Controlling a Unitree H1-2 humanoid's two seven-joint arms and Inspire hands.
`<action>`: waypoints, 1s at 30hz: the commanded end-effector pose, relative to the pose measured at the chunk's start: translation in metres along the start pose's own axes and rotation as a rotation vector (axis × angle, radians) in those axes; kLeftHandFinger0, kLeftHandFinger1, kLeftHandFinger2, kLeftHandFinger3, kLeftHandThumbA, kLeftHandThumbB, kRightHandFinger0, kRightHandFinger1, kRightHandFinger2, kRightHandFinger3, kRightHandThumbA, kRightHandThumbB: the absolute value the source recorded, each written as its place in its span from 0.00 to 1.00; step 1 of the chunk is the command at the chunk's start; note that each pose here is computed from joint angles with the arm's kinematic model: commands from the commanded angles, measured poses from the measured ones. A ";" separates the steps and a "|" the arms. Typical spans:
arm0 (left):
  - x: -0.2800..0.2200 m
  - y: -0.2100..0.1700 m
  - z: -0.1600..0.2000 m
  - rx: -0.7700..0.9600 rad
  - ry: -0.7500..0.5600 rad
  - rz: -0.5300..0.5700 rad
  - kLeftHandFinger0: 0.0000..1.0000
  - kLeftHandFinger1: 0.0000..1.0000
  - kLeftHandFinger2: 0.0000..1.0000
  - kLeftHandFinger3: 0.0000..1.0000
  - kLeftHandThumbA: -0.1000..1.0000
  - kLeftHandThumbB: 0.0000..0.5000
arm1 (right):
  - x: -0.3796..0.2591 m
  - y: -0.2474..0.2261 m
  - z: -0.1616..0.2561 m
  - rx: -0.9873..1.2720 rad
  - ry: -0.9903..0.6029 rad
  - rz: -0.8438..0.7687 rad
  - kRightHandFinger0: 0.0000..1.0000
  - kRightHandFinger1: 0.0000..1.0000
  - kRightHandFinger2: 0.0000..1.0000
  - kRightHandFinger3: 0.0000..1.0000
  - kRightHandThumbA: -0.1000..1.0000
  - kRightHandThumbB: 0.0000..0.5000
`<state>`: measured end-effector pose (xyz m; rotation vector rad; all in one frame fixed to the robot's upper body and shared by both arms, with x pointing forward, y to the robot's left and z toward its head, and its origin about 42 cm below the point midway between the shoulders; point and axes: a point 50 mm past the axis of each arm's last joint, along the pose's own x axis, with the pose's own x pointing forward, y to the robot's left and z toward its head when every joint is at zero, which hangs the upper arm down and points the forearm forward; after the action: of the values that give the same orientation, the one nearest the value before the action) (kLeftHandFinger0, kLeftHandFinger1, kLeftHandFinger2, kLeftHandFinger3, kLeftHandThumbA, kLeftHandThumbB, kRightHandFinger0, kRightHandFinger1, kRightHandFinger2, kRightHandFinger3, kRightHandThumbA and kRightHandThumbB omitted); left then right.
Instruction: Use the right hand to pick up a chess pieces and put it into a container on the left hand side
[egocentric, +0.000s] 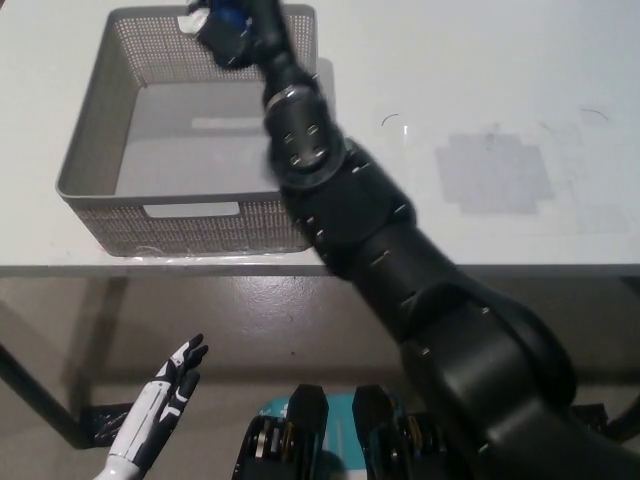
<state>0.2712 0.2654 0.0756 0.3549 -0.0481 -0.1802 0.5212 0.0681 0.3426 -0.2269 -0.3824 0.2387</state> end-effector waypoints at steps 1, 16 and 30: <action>0.004 0.005 0.011 0.001 -0.042 -0.006 1.00 1.00 1.00 1.00 1.00 0.86 | 0.007 0.022 0.037 -0.052 -0.136 0.072 0.00 0.29 0.74 0.77 0.00 0.24; 0.008 0.006 0.015 0.040 -0.055 -0.023 1.00 1.00 1.00 1.00 1.00 0.76 | -0.013 0.015 -0.023 -0.229 0.001 0.115 0.00 0.34 0.77 0.89 0.00 0.21; 0.009 0.007 0.015 0.041 -0.049 -0.032 1.00 1.00 1.00 1.00 1.00 0.82 | -0.009 0.002 -0.029 -0.225 0.049 0.162 0.76 0.95 1.00 1.00 0.55 0.65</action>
<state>0.2743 0.2628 0.0788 0.3662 -0.0504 -0.2023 0.5180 0.0604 0.2860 -0.4817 -0.2968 0.2992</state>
